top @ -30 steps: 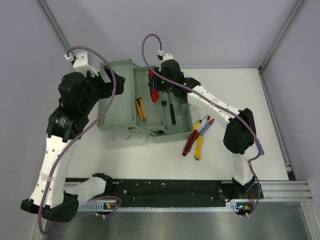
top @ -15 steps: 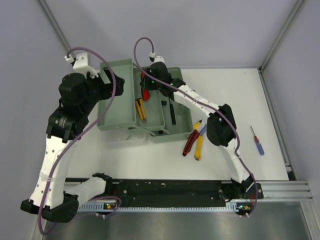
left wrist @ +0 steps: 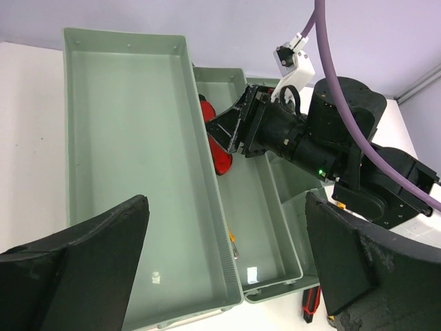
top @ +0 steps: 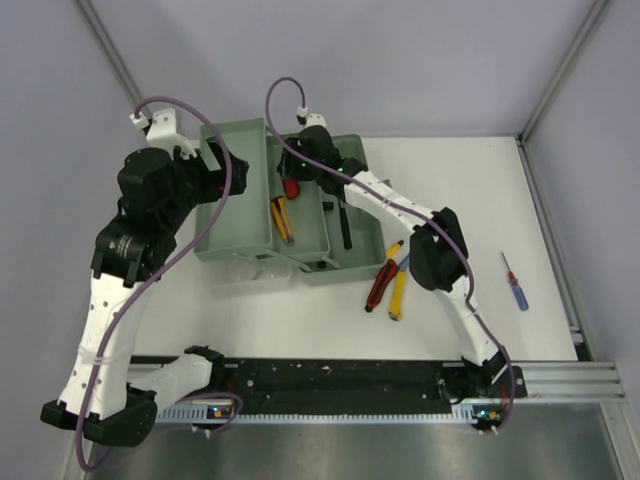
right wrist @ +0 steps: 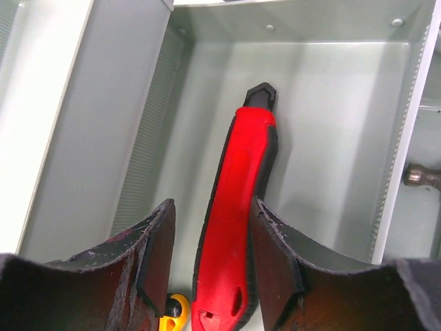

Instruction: Pack the tool kit

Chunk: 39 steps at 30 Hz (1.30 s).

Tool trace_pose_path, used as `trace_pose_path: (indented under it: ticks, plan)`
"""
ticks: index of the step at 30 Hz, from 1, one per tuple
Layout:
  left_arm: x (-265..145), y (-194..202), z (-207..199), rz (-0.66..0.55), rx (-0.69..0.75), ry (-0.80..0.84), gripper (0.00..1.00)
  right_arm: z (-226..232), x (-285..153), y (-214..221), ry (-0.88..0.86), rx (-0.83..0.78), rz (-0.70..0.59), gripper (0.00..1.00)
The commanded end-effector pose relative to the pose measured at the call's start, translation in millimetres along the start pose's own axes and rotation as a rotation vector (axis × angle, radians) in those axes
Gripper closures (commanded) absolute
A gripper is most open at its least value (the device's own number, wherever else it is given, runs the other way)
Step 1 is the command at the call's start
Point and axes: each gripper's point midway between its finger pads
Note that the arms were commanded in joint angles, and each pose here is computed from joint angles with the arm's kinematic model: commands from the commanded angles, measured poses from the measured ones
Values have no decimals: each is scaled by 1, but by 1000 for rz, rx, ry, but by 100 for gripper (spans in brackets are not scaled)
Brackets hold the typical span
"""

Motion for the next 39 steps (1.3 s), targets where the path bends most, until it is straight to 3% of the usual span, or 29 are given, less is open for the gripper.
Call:
trace_pose_path:
  ticks: [1, 10, 15, 18, 25, 35, 39]
  plan:
    - [-9, -22, -4, -73, 3, 17, 2, 40, -29, -49, -94, 5, -106, 53]
    - [-7, -20, -4, -75, 1, 19, 2, 48, -129, -111, -66, -67, -221, 51]
    - [-3, -18, -8, -77, 3, 40, 2, 1, -192, -101, 97, -105, -208, 47]
    - [0, -17, -9, -77, 3, 51, 2, -43, -218, -69, 209, -99, -147, 42]
    - [4, -14, -10, -75, 5, 57, 2, -140, -280, 39, 432, -85, 26, 20]
    - [9, -13, -10, -77, 3, 61, 2, -192, -313, 141, 472, -70, 192, 20]
    - [8, -12, -10, -76, 5, 59, 2, -194, -304, 174, 429, -44, 278, 28]
Point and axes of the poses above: each gripper's point midway between its finger pads, its own x axis out along the fingers, its own z axis along the line the jaws close on, y = z × x, and after that the axes turned 3 degrees about x, right-handed
